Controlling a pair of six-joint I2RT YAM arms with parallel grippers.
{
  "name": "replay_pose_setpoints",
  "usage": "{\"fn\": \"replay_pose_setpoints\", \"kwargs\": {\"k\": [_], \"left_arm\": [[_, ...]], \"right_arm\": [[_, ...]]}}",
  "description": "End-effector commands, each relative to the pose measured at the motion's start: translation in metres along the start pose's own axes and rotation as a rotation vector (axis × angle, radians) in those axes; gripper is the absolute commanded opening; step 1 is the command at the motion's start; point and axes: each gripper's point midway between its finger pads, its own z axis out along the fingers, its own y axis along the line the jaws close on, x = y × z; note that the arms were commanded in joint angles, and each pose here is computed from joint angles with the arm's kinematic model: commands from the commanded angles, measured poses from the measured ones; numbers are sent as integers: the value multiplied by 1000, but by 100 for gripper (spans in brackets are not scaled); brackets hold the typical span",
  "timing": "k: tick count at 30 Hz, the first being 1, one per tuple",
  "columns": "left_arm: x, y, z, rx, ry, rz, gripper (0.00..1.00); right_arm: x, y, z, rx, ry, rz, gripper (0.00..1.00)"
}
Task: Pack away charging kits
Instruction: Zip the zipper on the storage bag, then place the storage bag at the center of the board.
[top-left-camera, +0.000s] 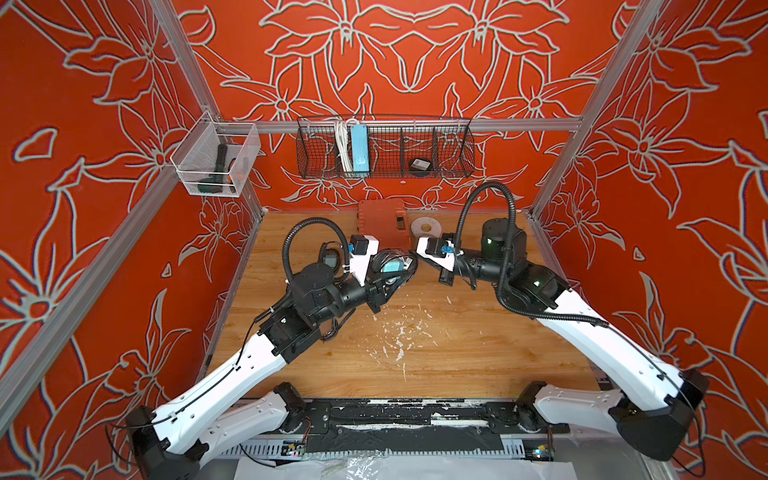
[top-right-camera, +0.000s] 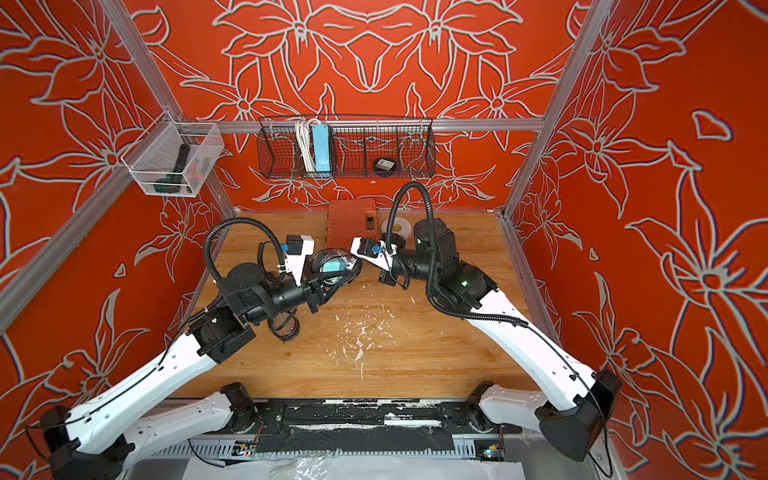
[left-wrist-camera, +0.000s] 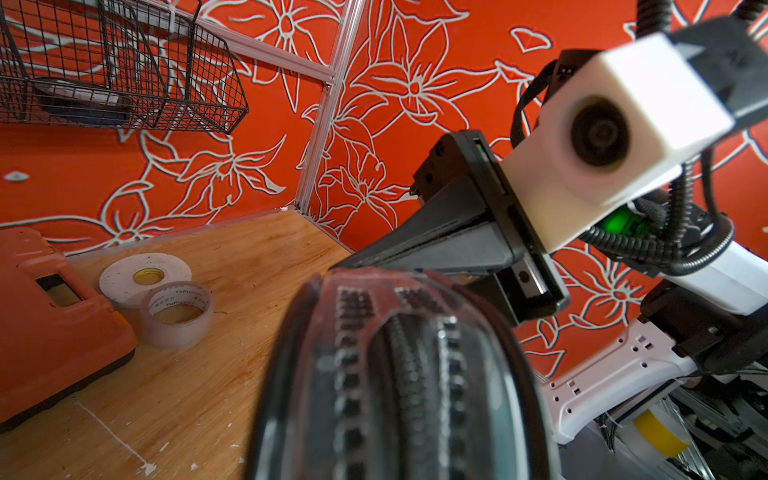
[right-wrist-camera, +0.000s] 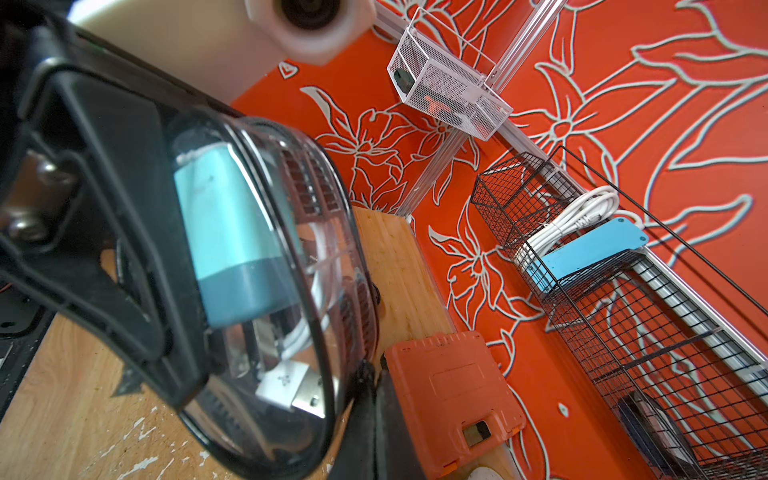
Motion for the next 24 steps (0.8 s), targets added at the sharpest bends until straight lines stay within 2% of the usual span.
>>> {"fn": "replay_pose_setpoints", "kwargs": {"k": [1, 4, 6, 9, 11, 12, 15, 19, 22, 24], "left_arm": [[28, 13, 2, -44, 78, -40, 0], [20, 26, -8, -117, -15, -57, 0], [19, 34, -15, -137, -70, -83, 0], [23, 46, -20, -157, -131, -140, 0], [29, 64, -22, -215, -159, -207, 0], [33, 72, -22, -237, -165, -241, 0], [51, 93, -17, -268, -156, -336, 0], [78, 125, -14, -361, -166, -461, 0], [95, 143, -20, -403, -243, -557, 0], [123, 162, -24, -455, -265, -660, 0]], "right_arm": [[-34, -22, -12, 99, -101, -13, 32], [-9, -43, -18, 261, -16, 100, 62], [14, -49, -27, 367, 27, 197, 74], [55, -45, -42, 484, 72, 376, 88], [83, -35, -48, 530, 105, 489, 91], [97, -31, -53, 564, 119, 553, 97], [139, -14, -62, 633, 171, 722, 98], [172, 5, -74, 699, 204, 894, 98], [200, 15, -100, 838, 241, 1045, 98], [210, 22, -115, 902, 204, 1100, 98]]}}
